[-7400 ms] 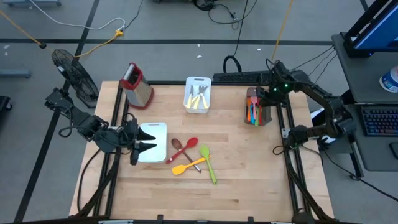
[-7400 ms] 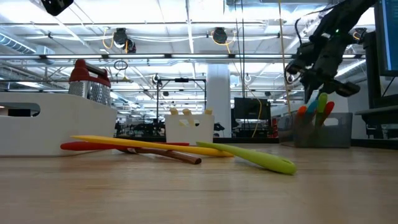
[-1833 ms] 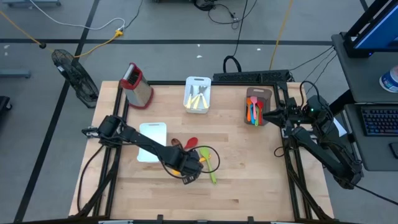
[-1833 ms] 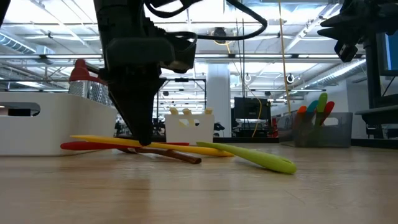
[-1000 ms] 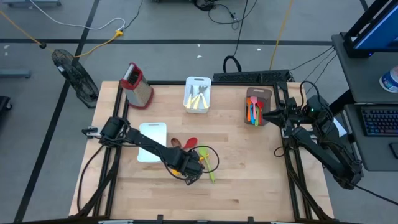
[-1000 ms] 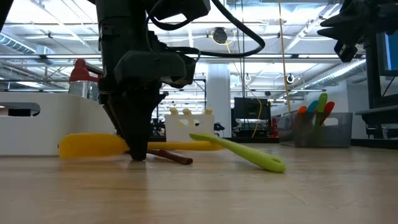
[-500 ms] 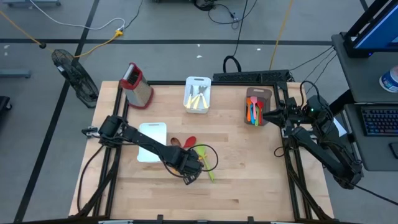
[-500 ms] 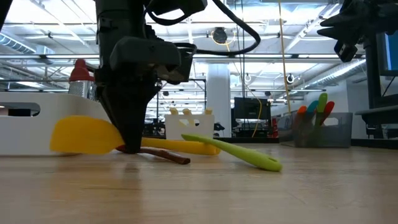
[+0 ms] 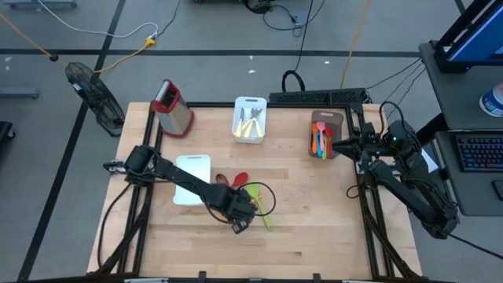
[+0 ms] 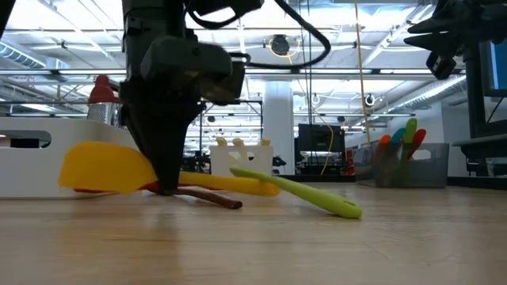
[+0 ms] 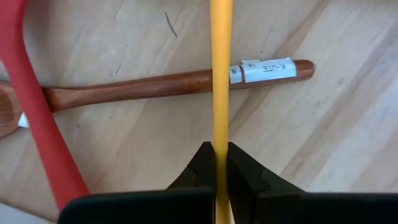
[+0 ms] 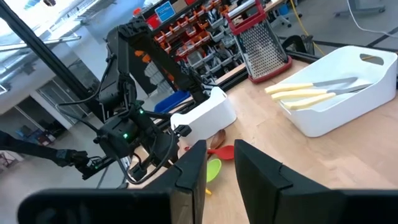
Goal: Pick & Place Kitchen Items
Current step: Put the yellow spatula into the black bin
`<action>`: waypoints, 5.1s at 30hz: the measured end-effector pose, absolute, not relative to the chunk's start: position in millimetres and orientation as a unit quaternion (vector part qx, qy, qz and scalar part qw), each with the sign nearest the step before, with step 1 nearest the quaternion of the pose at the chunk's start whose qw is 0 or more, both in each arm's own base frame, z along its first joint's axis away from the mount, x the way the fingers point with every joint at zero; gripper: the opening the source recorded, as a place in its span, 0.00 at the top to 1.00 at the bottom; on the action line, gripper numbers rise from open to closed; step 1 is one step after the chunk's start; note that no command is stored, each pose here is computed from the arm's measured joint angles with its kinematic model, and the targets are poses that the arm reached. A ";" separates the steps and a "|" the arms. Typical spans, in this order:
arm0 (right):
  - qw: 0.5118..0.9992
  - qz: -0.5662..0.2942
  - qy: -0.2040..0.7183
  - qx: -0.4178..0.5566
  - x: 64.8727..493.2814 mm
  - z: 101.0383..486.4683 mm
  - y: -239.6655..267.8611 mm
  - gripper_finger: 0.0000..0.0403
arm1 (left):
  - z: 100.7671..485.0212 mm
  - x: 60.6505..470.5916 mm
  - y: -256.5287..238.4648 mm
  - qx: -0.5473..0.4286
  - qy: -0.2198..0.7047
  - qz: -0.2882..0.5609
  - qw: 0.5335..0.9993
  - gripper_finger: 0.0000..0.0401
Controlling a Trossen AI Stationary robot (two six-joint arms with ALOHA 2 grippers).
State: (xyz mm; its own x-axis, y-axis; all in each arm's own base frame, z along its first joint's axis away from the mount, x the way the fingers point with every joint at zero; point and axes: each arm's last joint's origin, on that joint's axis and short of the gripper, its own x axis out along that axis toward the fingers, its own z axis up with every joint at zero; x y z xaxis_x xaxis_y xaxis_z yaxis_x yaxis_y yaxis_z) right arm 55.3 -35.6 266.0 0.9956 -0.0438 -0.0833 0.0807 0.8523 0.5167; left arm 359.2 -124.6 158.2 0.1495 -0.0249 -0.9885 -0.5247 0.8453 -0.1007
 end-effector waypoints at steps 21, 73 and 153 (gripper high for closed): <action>0.956 -0.032 0.034 0.290 55.3 266.0 -35.6 0.82 | 185.7 347.6 -114.1 -0.230 0.609 0.226 0.725 0.99; 0.957 -0.033 0.034 0.287 55.3 266.0 -35.6 0.82 | 236.0 305.0 -69.5 -0.337 0.697 0.268 0.573 0.99; 0.975 0.064 0.161 -0.141 164.7 297.0 -54.2 0.58 | 302.5 410.5 27.6 -0.715 0.246 -0.047 0.653 0.99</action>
State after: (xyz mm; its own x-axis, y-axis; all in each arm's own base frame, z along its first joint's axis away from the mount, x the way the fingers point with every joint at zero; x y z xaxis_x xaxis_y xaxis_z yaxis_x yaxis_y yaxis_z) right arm 164.7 -54.2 297.0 0.9397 0.0801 -0.3326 -0.1712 0.9518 -0.2546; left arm 410.5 27.6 302.5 0.8749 -0.4127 -0.2536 -0.2902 -0.0274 -0.9566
